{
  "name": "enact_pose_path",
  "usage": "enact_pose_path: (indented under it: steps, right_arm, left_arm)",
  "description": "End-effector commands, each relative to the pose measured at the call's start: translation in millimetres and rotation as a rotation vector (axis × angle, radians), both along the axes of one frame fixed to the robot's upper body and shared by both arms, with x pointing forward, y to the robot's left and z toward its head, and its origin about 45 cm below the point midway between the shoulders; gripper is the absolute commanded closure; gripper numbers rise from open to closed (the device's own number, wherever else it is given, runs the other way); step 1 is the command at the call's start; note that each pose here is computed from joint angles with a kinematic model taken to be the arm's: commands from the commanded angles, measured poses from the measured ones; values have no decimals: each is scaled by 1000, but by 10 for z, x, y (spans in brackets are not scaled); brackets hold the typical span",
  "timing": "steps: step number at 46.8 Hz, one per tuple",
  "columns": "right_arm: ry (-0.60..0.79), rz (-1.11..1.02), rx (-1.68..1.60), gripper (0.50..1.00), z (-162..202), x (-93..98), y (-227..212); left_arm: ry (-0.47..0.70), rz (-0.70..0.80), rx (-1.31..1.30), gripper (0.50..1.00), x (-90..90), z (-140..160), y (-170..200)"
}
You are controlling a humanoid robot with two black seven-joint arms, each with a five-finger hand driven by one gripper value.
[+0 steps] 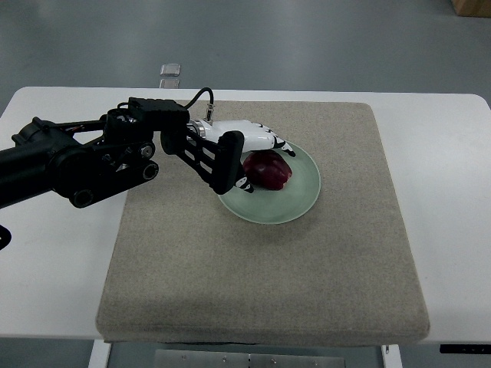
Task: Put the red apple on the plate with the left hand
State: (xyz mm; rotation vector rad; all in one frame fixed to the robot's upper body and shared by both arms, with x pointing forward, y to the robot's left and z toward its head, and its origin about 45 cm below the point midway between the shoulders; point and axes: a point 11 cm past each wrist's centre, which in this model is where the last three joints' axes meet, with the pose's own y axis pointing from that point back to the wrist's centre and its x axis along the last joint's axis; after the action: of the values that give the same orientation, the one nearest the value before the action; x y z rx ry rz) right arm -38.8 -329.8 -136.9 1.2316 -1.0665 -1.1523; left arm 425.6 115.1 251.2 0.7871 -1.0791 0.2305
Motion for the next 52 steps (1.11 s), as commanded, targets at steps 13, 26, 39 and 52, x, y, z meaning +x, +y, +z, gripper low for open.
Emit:
enact_pose_path:
  steps: [13, 26, 39, 52]
  right_arm:
    - [0, 0, 1, 536, 0, -1, 1]
    - [-1, 0, 1, 536, 0, 8, 1]
    - [-1, 0, 1, 536, 0, 8, 1]
    - [0, 0, 1, 536, 0, -2, 1]
  left_arm:
    - [7, 33, -76, 504, 61, 191, 19]
    - [129, 193, -353, 504, 307, 628, 146]
    - [241, 474, -631, 501, 684, 821, 750]
    - [430, 716, -909, 501, 807, 896, 1288]
